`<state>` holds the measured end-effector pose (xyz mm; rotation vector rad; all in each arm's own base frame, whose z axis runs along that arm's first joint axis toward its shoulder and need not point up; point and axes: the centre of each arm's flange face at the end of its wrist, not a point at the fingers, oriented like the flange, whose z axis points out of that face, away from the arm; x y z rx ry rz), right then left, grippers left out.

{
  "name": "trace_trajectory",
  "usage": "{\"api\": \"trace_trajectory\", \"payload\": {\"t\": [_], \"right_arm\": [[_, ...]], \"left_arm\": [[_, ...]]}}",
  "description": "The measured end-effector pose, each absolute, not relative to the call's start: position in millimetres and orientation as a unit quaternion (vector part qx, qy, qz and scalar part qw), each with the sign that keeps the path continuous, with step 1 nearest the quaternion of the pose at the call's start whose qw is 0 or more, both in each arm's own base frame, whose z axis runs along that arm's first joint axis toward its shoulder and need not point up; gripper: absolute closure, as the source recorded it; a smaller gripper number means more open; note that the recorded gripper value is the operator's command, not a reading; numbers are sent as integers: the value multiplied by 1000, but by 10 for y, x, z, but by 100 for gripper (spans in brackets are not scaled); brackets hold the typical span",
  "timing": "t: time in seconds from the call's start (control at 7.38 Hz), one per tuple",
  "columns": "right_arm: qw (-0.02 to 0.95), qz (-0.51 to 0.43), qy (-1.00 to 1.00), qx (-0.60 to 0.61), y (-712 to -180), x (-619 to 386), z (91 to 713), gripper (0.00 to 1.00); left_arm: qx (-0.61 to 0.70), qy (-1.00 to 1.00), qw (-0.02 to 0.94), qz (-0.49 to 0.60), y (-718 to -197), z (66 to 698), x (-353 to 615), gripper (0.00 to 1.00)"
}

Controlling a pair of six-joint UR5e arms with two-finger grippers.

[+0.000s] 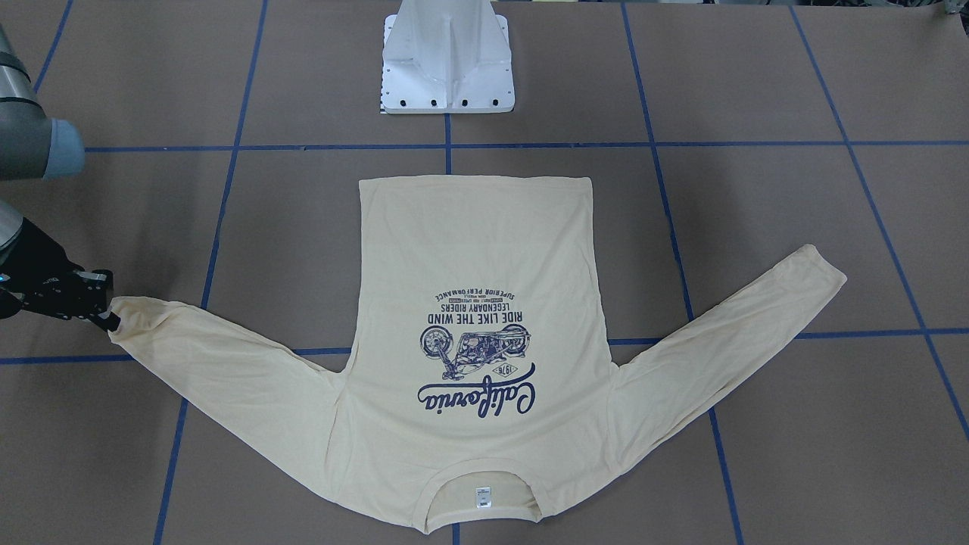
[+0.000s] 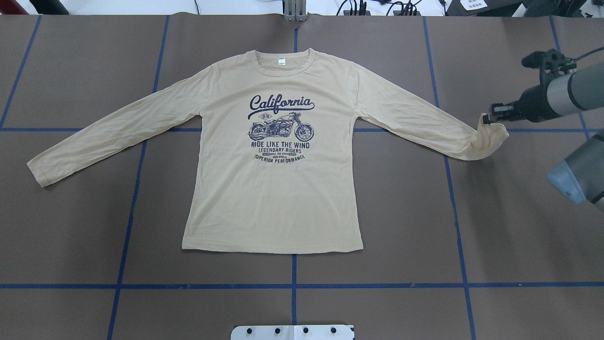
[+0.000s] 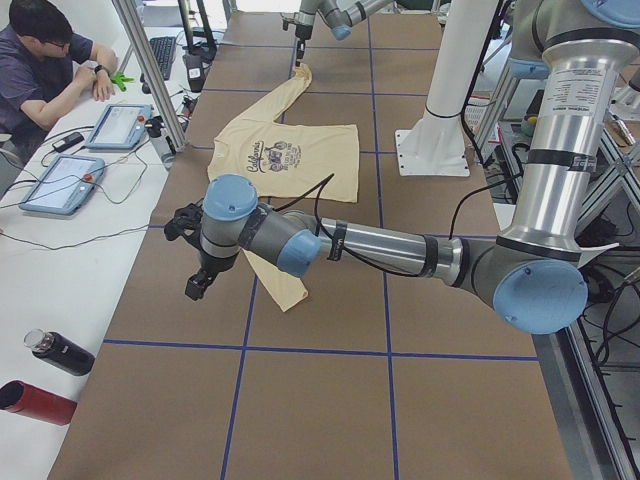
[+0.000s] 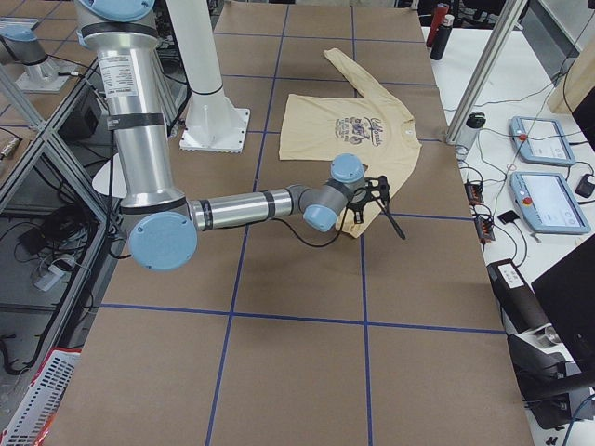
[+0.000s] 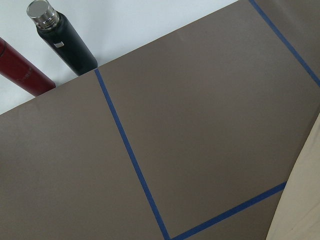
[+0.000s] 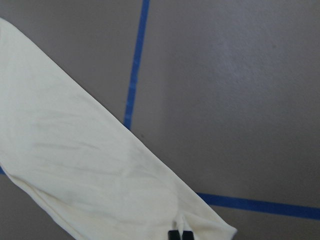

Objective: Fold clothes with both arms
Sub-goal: 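Carry the grasped sleeve with the right gripper across the shirt toward the collar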

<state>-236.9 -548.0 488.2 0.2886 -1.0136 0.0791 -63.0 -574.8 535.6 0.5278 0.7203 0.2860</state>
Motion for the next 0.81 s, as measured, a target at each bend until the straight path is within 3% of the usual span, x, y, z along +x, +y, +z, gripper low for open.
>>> {"api": "trace_trajectory", "payload": {"t": [0.41,0.81], "right_arm": [[860,98,-485,128,-5919,-2885,3639,100],[864,161,-457,135,-6030,-3958,2226,100]], "left_arm": [[254,347,892,138,-5749,5363,-628,0],[252,347,893,137,-5750,5376,-628,0]]}}
